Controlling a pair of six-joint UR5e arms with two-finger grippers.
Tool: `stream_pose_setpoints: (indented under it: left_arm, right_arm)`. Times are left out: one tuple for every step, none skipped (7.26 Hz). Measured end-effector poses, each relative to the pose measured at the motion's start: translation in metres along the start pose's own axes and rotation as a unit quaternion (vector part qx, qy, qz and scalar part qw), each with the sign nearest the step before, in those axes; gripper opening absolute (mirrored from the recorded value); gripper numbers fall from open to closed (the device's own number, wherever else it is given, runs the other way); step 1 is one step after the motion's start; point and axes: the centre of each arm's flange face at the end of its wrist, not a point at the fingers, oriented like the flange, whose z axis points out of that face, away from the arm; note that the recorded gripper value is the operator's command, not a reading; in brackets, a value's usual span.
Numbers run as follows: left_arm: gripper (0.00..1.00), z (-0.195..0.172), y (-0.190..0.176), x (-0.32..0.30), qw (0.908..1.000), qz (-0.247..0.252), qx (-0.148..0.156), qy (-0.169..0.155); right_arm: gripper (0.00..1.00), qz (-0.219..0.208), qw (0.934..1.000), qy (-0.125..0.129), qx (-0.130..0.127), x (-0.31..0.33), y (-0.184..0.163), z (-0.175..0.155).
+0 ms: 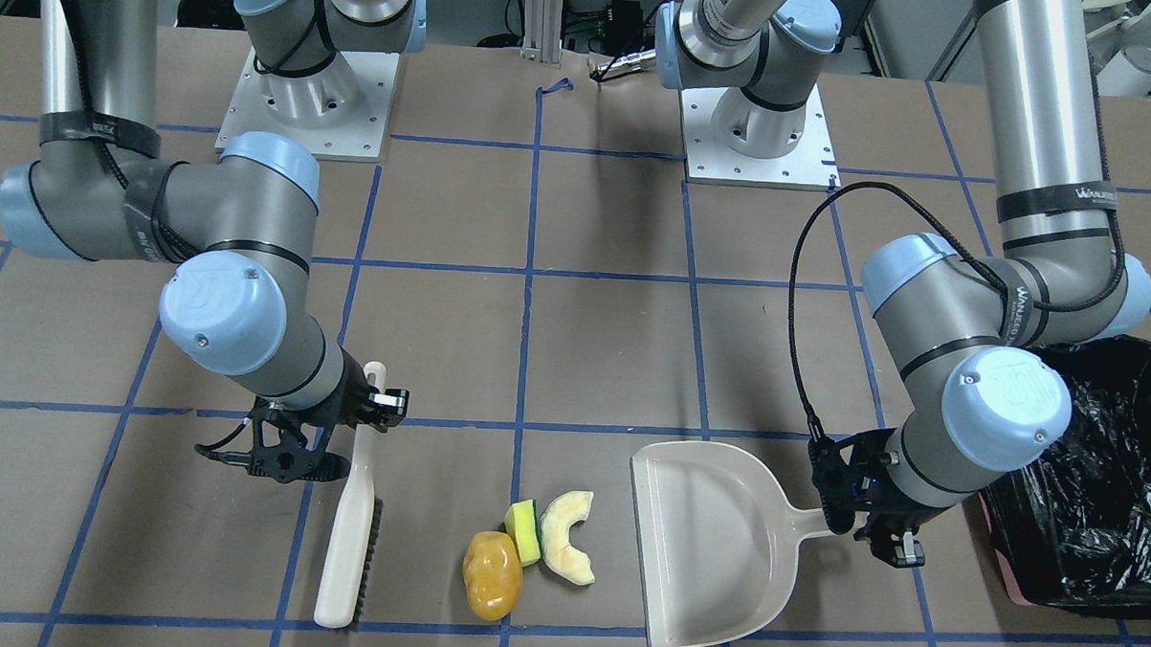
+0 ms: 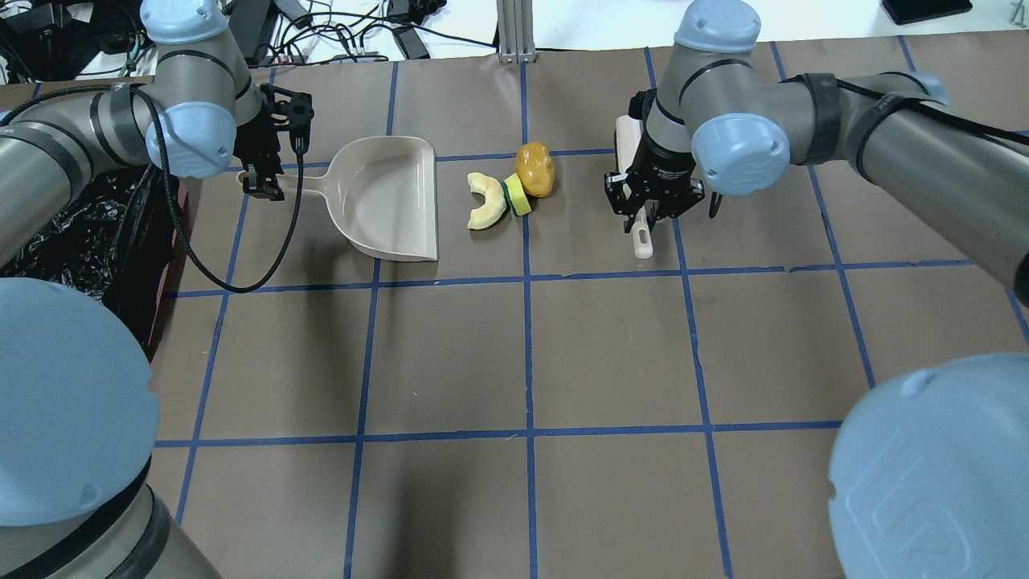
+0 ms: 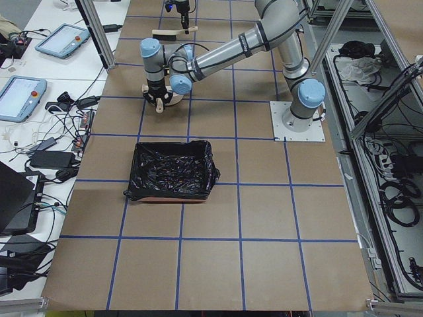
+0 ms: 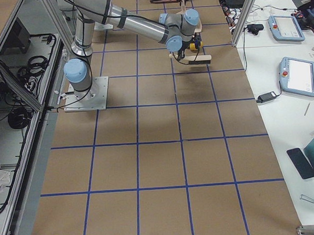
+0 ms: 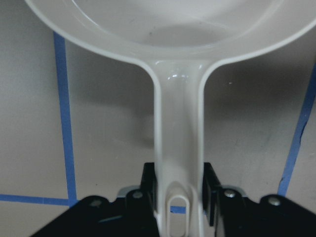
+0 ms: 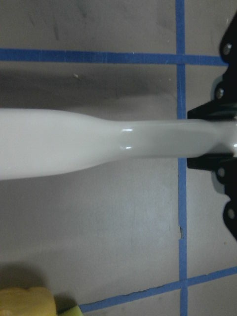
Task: Sweep and dump trash into bin
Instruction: 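Carry the brush with the right gripper to behind the potato, sponge and peel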
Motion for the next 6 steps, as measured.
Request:
stream_pose_setpoints:
  left_arm:
    - [0.25,0.000,0.000,0.000,1.0000,0.000,0.000,0.000]
    - [0.25,0.000,0.000,0.000,1.0000,-0.001,0.000,0.000]
    - [0.25,0.001,0.000,0.000,1.0000,-0.001,0.000,0.001]
    - [0.25,0.001,0.000,0.000,1.0000,-0.001,0.000,0.001]
    - [0.25,0.001,0.000,0.001,1.0000,-0.001,0.001,0.002]
    - [0.25,0.002,0.000,0.001,1.0000,0.000,0.001,0.002]
  right_arm:
    - [0.00,0.008,1.0000,0.001,-0.001,-0.016,0.002,0.005]
    - [0.00,0.016,0.9999,0.003,-0.003,-0.028,0.005,0.009]
    - [0.00,0.022,0.9997,0.004,-0.004,-0.040,0.010,0.013]
    - [0.00,0.027,0.9996,0.005,-0.005,-0.051,0.015,0.015]
    - [0.00,0.030,0.9995,0.006,-0.006,-0.062,0.019,0.019]
    - [0.00,0.034,0.9994,0.006,-0.003,-0.071,0.020,0.024]
